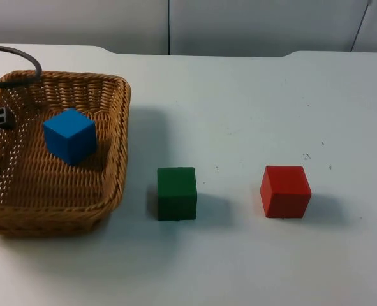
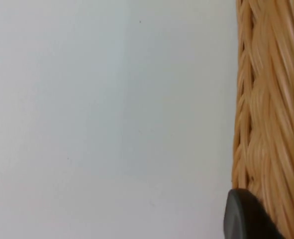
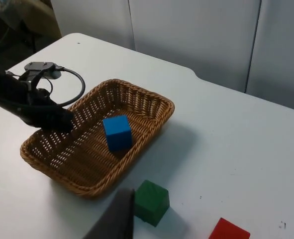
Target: Pick up the basket with the left hand and place the blue cube into the basket with the right hand.
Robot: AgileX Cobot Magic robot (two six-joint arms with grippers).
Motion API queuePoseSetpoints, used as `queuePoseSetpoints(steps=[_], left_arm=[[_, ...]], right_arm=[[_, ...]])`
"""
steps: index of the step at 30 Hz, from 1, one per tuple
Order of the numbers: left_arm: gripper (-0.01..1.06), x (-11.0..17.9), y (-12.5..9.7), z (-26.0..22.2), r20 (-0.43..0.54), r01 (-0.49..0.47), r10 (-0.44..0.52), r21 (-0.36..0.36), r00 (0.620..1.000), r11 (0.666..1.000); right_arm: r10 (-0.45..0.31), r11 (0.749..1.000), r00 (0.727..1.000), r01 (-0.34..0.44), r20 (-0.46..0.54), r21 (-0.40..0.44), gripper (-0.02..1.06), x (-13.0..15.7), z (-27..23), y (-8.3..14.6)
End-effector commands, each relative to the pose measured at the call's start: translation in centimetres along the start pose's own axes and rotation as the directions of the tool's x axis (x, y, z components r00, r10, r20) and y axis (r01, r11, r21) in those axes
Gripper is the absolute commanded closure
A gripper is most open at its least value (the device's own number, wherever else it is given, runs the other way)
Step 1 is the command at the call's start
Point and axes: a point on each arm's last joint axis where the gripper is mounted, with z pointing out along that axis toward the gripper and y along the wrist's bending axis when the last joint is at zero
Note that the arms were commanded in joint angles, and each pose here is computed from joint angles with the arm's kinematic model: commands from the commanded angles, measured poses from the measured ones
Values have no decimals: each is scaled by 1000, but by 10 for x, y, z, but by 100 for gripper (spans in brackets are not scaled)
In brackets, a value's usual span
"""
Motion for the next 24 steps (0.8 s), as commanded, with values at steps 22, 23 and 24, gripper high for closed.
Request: queuePoseSetpoints(steps=[22,23,24], left_arm=[[52,-3,7,1,26,-115,117,-71,993,991],[52,-3,7,1,26,-115,117,-71,993,991],[46,-3,7,1,28,-114,117,-73,993,991]], right_arm=[[1,1000,1000,-2,-10,-2,0,2,0,0],[1,1000,1000,-2,-10,-2,0,2,0,0],[1,1000,1000,-2,-10,-2,0,2,0,0]])
